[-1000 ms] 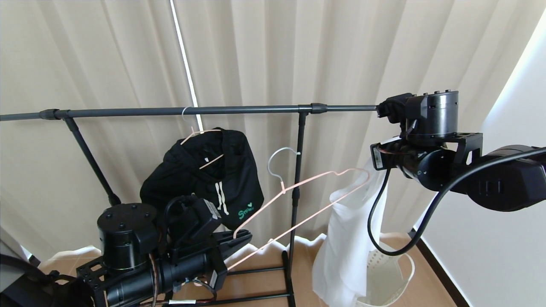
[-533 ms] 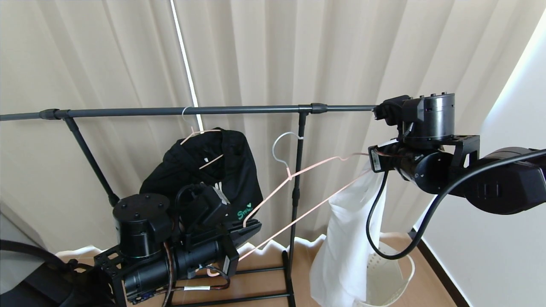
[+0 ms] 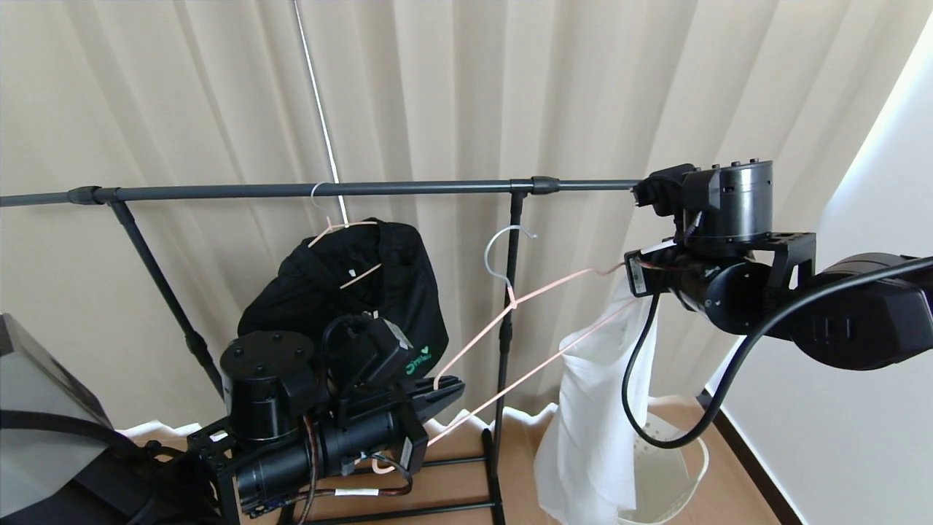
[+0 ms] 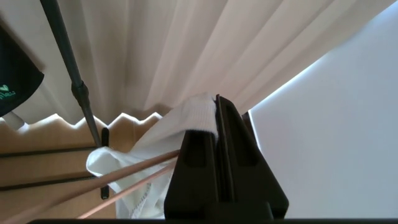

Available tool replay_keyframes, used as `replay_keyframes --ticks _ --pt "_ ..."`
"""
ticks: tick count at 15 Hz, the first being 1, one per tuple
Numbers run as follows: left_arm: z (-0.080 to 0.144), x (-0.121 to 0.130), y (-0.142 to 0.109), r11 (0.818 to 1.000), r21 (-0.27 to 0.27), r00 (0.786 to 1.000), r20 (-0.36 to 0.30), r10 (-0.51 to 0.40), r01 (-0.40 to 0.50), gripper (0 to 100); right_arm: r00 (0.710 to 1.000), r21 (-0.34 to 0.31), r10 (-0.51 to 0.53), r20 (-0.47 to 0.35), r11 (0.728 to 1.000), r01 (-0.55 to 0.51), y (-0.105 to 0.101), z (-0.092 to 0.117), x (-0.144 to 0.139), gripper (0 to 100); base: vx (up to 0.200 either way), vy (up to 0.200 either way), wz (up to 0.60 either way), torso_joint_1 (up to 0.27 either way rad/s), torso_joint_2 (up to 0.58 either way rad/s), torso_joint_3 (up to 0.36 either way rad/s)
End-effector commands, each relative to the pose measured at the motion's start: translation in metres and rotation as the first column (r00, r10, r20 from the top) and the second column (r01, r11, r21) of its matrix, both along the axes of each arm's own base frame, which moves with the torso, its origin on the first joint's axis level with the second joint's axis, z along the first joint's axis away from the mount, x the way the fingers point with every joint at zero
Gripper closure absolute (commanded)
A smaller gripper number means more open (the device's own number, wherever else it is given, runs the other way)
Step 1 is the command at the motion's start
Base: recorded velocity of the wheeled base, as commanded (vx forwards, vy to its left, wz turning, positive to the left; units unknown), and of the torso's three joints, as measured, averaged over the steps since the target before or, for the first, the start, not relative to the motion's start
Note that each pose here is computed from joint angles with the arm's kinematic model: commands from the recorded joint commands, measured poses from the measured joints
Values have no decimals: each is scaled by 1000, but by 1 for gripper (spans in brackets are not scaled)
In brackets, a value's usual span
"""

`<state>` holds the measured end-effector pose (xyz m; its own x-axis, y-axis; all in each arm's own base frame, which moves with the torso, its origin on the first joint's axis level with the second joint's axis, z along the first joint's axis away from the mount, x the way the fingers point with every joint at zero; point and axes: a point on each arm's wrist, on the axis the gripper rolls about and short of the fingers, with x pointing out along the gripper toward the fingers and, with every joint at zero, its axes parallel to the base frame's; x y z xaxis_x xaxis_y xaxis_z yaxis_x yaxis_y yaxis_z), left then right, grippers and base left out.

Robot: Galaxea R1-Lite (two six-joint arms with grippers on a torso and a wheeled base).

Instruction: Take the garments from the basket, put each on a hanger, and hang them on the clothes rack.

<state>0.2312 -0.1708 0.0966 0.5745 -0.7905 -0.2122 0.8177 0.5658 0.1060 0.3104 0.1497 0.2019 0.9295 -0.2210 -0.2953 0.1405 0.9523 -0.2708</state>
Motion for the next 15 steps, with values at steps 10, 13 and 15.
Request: replay_keyframes --ticks 10,13,15 --pt "3 8 -9 997 -20 997 4 80 -80 100 997 -3 20 72 1000 -20 32 -9 -16 100 0 0 0 0 0 0" --pt "2 7 -10 997 -18 997 2 73 -73 100 996 1 29 79 1000 -29 37 -8 -20 100 0 0 0 0 0 0" --pt "2 6 -11 997 -18 997 2 71 -71 100 996 4 37 79 999 -38 38 -8 -22 100 0 0 0 0 0 0"
